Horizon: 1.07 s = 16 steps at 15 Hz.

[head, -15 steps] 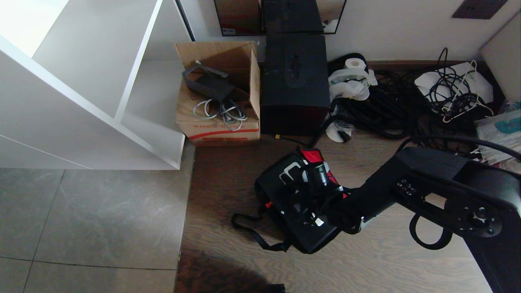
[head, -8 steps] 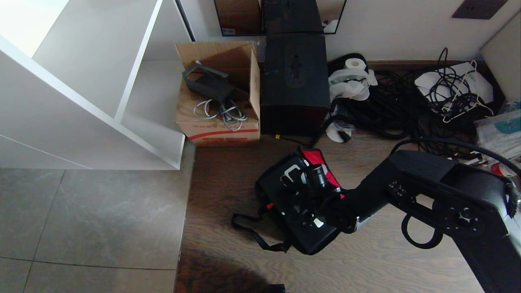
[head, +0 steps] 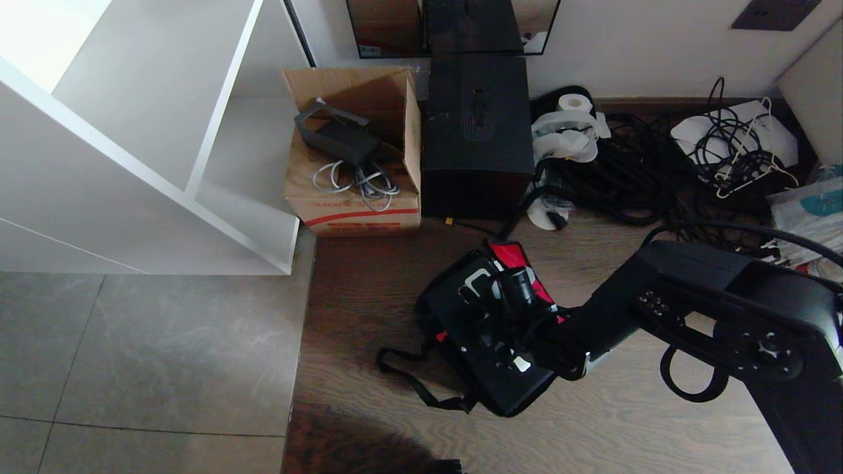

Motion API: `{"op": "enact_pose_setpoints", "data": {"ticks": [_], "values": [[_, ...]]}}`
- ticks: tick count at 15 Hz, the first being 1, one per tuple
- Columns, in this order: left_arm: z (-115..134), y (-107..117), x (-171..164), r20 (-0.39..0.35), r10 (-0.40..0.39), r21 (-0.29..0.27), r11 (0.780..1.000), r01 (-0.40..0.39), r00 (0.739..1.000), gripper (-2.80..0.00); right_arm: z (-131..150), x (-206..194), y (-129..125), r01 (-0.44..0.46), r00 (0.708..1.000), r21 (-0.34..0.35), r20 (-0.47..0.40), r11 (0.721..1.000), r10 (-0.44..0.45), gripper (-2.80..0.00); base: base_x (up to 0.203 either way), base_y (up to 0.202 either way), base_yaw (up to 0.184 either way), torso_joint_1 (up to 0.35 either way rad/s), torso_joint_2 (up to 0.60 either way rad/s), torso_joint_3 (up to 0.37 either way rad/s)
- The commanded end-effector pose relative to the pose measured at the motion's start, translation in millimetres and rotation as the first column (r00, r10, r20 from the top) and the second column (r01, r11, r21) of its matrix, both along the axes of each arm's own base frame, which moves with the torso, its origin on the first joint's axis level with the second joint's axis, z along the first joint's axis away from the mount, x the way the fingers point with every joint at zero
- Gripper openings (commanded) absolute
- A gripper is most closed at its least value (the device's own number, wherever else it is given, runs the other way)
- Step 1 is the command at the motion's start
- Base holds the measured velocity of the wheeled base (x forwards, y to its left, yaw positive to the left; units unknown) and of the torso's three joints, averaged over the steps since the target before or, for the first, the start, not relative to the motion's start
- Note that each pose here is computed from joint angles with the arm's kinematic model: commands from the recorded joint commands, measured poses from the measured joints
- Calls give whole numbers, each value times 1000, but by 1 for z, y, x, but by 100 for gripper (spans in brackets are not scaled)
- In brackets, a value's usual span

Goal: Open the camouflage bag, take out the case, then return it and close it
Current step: Place the black box back

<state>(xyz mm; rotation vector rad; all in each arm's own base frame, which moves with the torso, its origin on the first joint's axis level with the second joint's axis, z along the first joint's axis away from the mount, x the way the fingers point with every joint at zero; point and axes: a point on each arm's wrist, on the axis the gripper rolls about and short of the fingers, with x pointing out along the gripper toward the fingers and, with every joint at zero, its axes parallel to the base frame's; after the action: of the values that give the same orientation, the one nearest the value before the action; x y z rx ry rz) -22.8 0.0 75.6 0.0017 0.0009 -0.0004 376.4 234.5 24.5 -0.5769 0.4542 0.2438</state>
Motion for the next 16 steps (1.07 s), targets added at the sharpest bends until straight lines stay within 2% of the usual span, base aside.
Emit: {"op": "enact_pose_setpoints", "data": {"ticks": [1,2,6,10,13,16], "values": [[0,0,0,-1,0,0,1000,0,1000,-280,2,1,1,1,1000,2,9,1000,-1,-280,0,0,0,0,0,0],[0,0,0,-1,0,0,1000,0,1000,-280,-1,1,1,-3,1000,2,6,1000,3,0,0,0,0,0,0,0],[0,0,0,0,0,0,1000,0,1000,-280,-4,4,2,5,1000,-4,7,1000,-5,0,0,0,0,0,0,0],[0,0,0,-1,0,0,1000,0,1000,-280,10,-3,-1,5,1000,1,-6,1000,-5,0,0,0,0,0,0,0],[0,0,0,0,0,0,1000,0,1000,-280,17,-10,-6,26,998,10,-54,1000,-26,0,0,0,0,0,0,0],[0,0,0,1,0,0,1000,0,1000,-280,4,-18,-12,39,993,-18,-115,999,-40,0,0,0,0,0,0,0]]}}
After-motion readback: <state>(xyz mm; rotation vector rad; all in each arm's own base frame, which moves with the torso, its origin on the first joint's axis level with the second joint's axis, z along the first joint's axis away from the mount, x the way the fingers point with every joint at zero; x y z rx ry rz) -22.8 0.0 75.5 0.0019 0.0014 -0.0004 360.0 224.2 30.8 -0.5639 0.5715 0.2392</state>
